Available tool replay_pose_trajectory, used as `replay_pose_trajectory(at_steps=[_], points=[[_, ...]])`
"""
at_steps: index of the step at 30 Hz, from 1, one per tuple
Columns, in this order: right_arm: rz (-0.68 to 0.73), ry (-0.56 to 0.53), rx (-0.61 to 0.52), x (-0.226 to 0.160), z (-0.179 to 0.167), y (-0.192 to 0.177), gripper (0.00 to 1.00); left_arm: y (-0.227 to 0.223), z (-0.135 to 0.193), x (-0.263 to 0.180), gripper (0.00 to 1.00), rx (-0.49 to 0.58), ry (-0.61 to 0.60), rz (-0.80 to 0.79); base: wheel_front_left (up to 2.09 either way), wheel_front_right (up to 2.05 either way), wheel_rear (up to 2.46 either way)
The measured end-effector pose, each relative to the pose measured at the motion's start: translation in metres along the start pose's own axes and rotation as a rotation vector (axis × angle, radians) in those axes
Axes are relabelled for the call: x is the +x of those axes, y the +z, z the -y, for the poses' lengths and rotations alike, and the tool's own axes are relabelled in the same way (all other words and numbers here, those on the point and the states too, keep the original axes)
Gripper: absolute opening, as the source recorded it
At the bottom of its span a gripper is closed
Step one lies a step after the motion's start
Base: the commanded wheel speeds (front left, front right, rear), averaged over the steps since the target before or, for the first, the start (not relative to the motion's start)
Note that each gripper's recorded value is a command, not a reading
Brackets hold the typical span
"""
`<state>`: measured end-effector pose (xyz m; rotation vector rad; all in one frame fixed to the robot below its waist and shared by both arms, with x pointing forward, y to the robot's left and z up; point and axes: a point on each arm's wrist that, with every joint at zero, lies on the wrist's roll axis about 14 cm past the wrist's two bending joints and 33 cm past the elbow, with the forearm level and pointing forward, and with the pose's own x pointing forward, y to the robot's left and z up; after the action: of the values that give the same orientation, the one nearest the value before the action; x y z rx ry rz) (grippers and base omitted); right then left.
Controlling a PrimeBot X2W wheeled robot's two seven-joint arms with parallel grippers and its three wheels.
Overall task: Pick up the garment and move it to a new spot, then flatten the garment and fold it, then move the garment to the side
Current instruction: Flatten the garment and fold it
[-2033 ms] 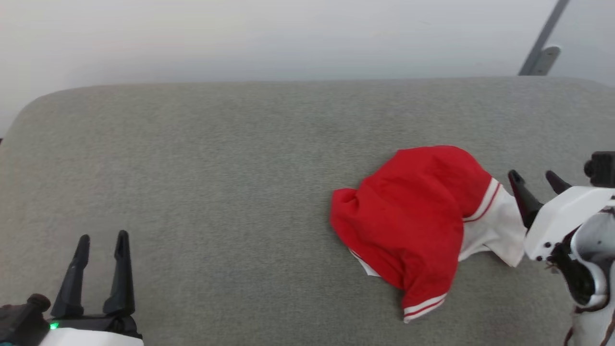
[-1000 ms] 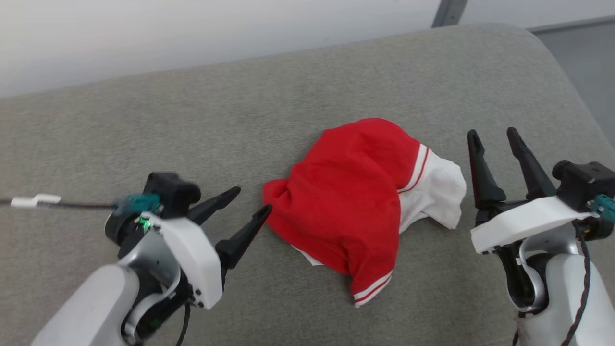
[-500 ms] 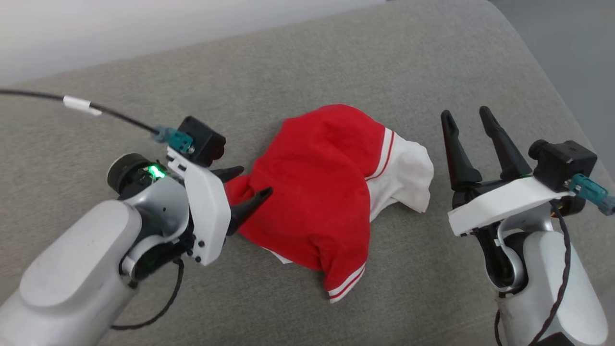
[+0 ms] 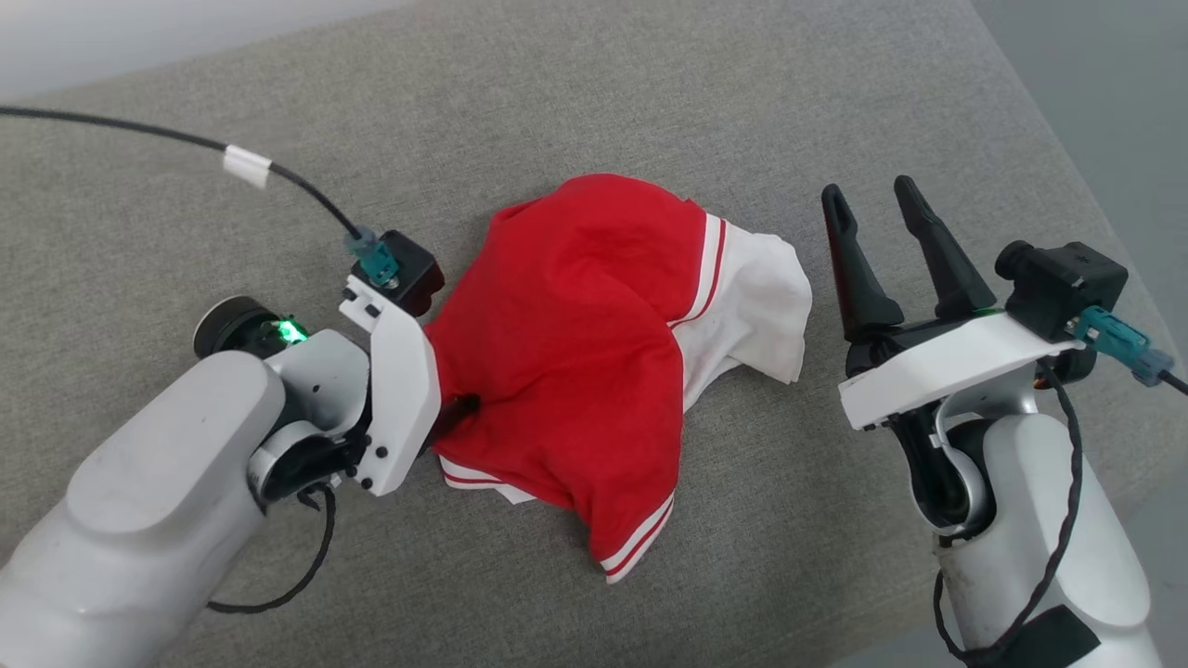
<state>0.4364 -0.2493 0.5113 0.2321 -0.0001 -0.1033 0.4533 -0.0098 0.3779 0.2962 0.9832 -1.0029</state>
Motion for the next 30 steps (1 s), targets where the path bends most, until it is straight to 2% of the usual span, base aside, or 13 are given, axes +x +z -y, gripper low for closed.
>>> replay_pose_trajectory(at_steps=[3, 4, 5, 6, 15, 30], points=[[-0.01, 0.005, 0.005, 0.003, -0.002, -0.005, 1.0, -0.003, -0.003, 0.007, 1.0, 0.013, 0.007, -0.034, 0.0, 0.0, 0.0], [-0.013, 0.007, 0.007, 0.004, -0.002, -0.007, 1.0, -0.004, -0.003, 0.009, 0.9, 0.013, 0.007, -0.042, 0.0, 0.0, 0.0], [-0.014, 0.009, 0.01, 0.006, -0.003, -0.008, 1.0, -0.004, -0.004, 0.01, 0.03, 0.01, 0.007, -0.046, 0.0, 0.0, 0.0], [-0.011, 0.011, 0.011, 0.007, -0.004, -0.008, 1.0, -0.004, -0.005, 0.01, 0.0, 0.009, 0.009, -0.047, 0.0, 0.0, 0.0], [-0.002, 0.025, 0.015, 0.017, -0.009, -0.01, 1.0, -0.002, -0.024, -0.004, 0.0, -0.058, 0.042, -0.01, 0.0, 0.0, 0.0], [0.004, 0.087, 0.035, 0.028, -0.035, -0.006, 1.0, -0.042, -0.12, -0.1, 0.0, -0.211, 0.361, 0.022, 0.0, 0.0, 0.0]])
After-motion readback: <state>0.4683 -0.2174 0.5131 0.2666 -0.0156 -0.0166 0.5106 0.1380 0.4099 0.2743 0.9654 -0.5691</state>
